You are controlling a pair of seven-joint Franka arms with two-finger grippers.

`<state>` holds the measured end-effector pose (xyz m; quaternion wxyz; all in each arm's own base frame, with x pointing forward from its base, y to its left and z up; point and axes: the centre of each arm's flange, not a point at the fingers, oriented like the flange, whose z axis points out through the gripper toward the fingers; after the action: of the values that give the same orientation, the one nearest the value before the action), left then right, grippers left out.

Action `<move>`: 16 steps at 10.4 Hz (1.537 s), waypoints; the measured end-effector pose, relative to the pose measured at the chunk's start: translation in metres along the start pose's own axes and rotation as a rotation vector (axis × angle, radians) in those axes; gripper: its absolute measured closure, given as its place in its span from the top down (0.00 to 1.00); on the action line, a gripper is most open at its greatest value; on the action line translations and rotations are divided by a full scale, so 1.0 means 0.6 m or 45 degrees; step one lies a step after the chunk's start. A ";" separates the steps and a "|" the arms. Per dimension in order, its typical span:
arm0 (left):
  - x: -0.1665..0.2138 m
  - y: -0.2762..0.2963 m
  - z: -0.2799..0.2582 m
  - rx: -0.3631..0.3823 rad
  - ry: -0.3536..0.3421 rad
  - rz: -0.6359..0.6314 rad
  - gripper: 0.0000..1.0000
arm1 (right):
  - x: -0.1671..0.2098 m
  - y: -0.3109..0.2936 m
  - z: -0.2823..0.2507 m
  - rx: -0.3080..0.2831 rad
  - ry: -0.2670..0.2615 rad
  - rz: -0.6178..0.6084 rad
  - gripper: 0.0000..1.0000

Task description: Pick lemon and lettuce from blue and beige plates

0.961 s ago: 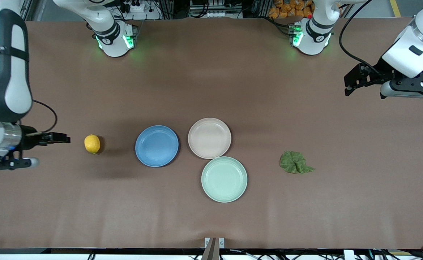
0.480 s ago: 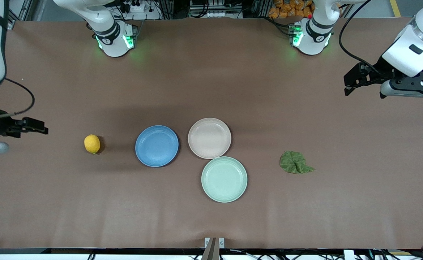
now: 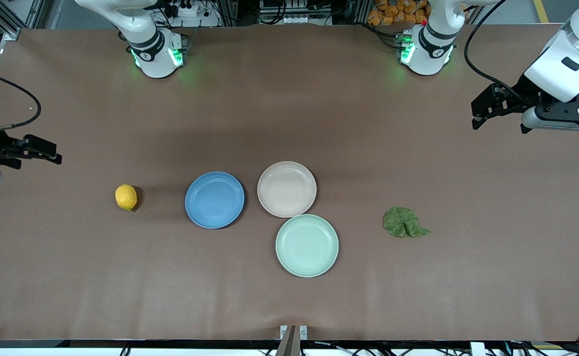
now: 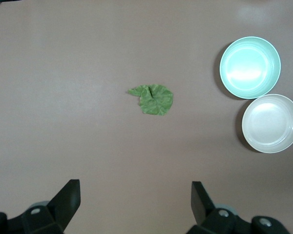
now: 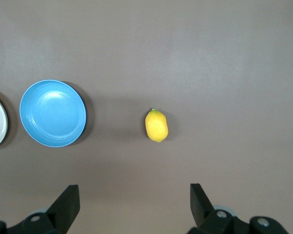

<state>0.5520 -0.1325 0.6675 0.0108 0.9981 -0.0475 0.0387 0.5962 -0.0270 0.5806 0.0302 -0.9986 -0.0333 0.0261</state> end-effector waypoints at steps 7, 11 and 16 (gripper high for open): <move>0.000 0.000 -0.001 0.000 0.001 0.023 1.00 | -0.056 -0.017 -0.042 -0.010 0.002 0.040 1.00; 0.000 -0.001 -0.001 0.000 0.000 0.023 1.00 | -0.075 -0.016 -0.061 -0.043 0.023 0.037 1.00; 0.000 -0.002 -0.001 0.000 0.000 0.022 1.00 | -0.091 -0.040 -0.081 -0.074 0.047 0.003 1.00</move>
<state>0.5521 -0.1313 0.6678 0.0103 0.9976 -0.0563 0.0389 0.5427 -0.0098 0.6329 0.0019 -0.9995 -0.0322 0.0068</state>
